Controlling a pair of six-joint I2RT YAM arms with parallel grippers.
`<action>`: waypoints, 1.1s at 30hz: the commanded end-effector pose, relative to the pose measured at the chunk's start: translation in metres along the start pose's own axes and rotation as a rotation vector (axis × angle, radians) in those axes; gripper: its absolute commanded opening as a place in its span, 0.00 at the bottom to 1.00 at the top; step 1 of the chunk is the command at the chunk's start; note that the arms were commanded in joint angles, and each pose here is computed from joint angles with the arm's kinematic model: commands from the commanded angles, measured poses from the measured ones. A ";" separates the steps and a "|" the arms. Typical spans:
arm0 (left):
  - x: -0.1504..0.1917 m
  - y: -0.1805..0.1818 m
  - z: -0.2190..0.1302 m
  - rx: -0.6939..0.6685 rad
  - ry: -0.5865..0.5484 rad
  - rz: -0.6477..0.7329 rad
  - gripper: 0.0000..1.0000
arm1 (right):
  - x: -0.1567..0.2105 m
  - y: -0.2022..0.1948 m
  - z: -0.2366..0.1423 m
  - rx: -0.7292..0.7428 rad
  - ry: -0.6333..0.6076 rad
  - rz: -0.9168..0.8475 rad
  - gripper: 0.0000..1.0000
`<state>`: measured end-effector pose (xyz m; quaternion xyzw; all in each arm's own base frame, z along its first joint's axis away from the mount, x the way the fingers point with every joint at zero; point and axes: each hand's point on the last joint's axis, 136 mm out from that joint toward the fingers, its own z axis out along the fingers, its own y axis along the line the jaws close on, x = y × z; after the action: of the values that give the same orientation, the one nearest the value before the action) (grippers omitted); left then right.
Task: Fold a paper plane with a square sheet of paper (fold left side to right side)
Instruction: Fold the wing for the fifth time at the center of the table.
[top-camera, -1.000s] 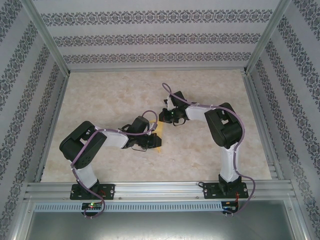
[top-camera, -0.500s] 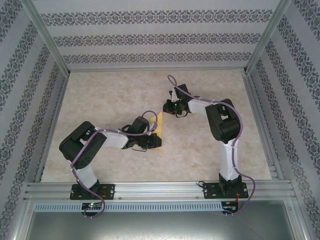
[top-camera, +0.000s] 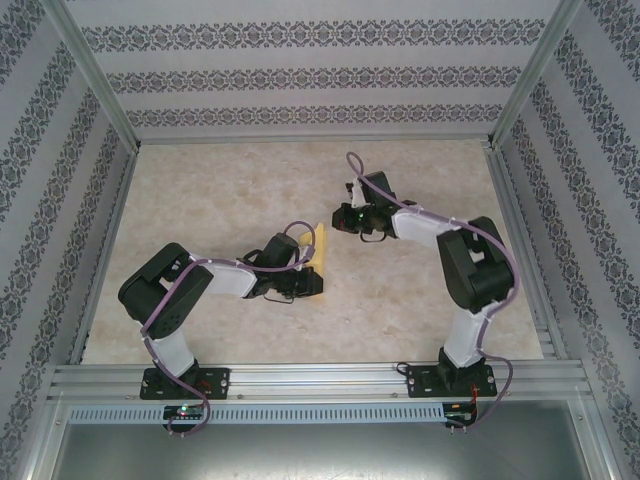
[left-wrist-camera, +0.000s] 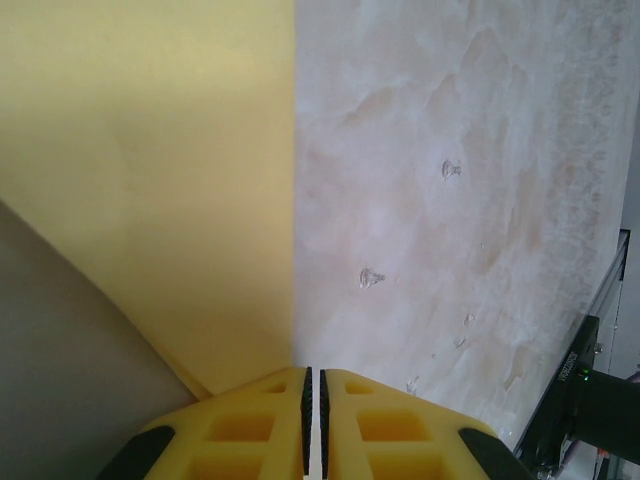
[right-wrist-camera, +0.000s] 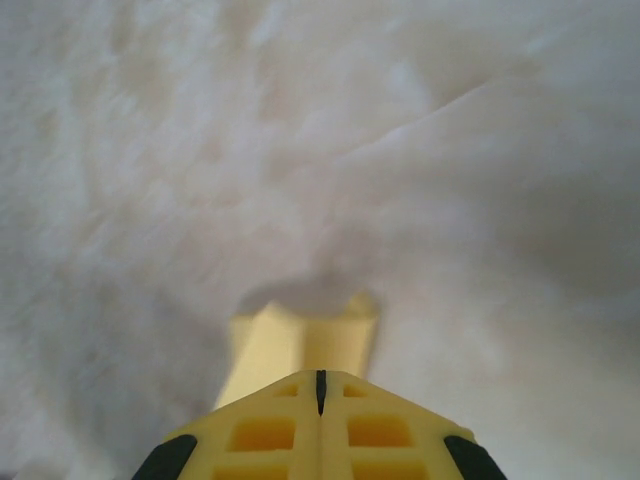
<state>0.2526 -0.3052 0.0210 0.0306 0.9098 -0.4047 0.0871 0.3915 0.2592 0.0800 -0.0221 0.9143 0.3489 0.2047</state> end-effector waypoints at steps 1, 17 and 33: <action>0.024 0.014 0.007 -0.061 0.070 -0.013 0.15 | 0.031 0.027 0.001 -0.086 0.046 0.008 0.00; 0.019 0.003 0.003 -0.038 0.058 0.007 0.15 | 0.081 -0.008 0.047 0.059 0.228 0.073 0.00; 0.010 -0.040 -0.021 0.059 0.026 0.031 0.20 | 0.091 -0.023 0.051 0.125 0.272 0.077 0.00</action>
<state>0.2437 -0.3105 0.0587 0.0482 0.8986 -0.4242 0.1015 0.3367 0.2953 0.0178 -0.0241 0.9390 0.3327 0.0834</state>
